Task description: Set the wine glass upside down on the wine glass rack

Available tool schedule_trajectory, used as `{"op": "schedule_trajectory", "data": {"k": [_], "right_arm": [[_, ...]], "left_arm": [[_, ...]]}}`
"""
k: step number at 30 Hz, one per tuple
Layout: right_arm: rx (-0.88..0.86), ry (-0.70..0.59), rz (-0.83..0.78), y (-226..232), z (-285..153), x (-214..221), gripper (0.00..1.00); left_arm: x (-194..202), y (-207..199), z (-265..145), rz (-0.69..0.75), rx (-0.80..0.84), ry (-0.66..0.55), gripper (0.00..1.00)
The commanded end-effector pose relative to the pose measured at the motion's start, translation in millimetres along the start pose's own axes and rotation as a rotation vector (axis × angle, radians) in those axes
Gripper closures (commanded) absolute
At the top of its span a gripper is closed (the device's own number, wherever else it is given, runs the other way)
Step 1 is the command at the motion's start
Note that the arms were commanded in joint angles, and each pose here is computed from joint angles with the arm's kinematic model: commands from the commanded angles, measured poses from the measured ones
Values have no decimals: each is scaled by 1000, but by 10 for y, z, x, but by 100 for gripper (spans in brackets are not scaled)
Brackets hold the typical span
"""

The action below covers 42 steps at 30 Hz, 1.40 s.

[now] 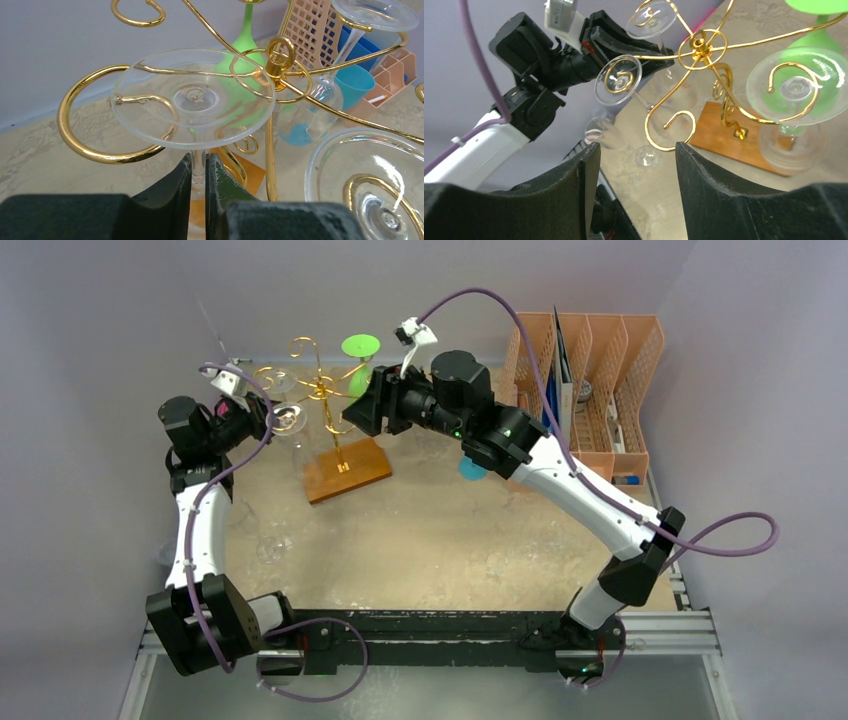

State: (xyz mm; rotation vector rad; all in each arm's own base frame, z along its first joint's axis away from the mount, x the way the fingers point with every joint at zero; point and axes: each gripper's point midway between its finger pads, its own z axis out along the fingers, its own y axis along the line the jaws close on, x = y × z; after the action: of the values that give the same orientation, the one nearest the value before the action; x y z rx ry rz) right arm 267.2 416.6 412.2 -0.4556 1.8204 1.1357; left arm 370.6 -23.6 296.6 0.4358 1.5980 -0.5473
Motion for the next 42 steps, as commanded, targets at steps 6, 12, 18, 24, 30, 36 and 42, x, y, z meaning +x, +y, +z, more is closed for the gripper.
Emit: {"op": "schedule_trajectory", "data": {"k": [6, 12, 18, 24, 30, 36, 42], "right_arm": [[6, -108, -103, 127, 18, -291, 41], [16, -120, -111, 142, 40, -280, 41], [15, -131, -118, 170, 32, -287, 41], [11, -136, -118, 191, 26, -293, 41], [12, -140, -118, 197, 11, -298, 41], [14, -143, -116, 186, -9, -296, 41], [11, -149, -109, 191, -39, -294, 41]], "left_arm": [[-219, 167, 8, 57, -57, -24, 100], [-184, 345, 22, 11, -150, -37, 100], [-205, 408, -27, 14, -215, -66, 100], [-219, 472, -94, 15, -287, -91, 100], [-235, 462, -170, 28, -328, -119, 100], [-238, 387, -222, 44, -326, -120, 100], [-173, 265, -221, 42, -274, -103, 100]]}}
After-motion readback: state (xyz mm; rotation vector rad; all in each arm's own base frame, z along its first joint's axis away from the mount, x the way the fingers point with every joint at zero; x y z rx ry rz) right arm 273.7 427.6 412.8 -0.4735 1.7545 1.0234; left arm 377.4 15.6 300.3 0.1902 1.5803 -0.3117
